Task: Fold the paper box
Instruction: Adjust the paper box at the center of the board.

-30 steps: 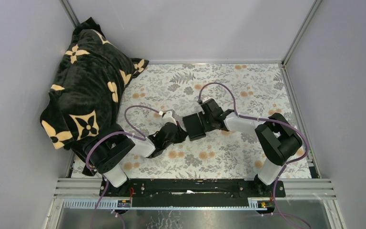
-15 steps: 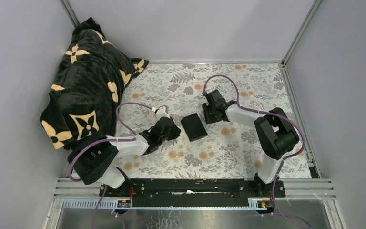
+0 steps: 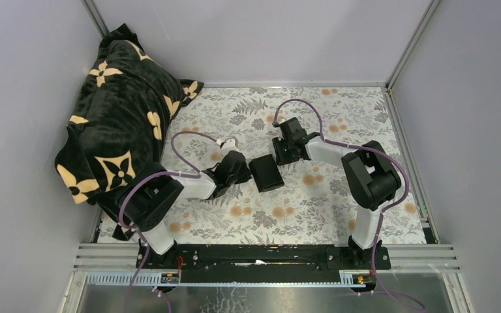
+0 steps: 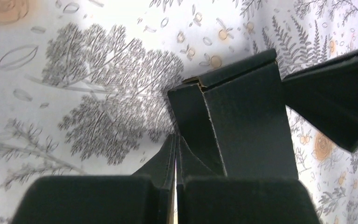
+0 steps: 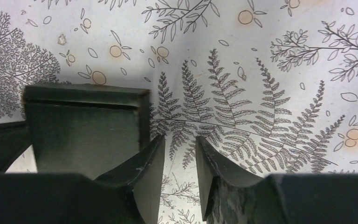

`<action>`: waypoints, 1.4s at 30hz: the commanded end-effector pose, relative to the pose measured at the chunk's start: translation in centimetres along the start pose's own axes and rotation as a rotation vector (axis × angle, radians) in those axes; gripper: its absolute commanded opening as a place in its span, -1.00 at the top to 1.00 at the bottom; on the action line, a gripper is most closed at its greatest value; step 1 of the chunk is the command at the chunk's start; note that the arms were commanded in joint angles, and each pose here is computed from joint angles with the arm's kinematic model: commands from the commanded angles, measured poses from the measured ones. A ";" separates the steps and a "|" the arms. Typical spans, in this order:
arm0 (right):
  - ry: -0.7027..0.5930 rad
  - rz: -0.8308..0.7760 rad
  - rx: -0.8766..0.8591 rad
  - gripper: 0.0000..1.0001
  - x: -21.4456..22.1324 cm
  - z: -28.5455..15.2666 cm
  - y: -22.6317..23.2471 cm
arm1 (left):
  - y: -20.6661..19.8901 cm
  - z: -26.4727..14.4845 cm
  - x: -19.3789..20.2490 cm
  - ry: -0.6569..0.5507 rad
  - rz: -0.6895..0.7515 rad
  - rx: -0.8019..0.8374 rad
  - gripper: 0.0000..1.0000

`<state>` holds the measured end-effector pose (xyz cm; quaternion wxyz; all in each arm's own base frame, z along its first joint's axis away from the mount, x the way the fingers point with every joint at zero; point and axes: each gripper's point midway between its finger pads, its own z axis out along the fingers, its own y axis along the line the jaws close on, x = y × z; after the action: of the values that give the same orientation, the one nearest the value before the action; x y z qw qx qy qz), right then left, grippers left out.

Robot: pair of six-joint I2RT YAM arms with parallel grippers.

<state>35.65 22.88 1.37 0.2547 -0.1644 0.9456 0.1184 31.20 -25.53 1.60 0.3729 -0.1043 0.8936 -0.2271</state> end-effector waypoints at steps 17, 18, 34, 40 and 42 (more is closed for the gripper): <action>0.028 -0.056 -0.168 0.29 0.5 1.0 5.0 | -4.9 5.2 -0.2 0.072 0.045 0.133 1.00; 0.029 -0.055 -0.175 0.29 0.6 1.0 5.2 | -5.1 5.3 -0.1 0.078 0.046 0.145 1.00; 0.044 -0.012 -0.179 0.30 3.4 -0.9 6.2 | -6.3 6.8 -0.4 0.115 0.101 0.157 1.00; 0.048 -0.014 -0.198 0.29 2.9 -0.5 6.8 | -6.0 6.3 0.5 0.142 0.084 0.173 1.00; 0.057 -0.014 -0.197 0.30 2.9 -0.6 6.9 | -5.6 6.7 0.7 0.150 0.088 0.163 1.00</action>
<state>34.35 21.50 1.12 0.2636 -0.1540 0.9485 0.0852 38.76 -29.75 1.62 0.3842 -0.0555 0.8908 -0.2360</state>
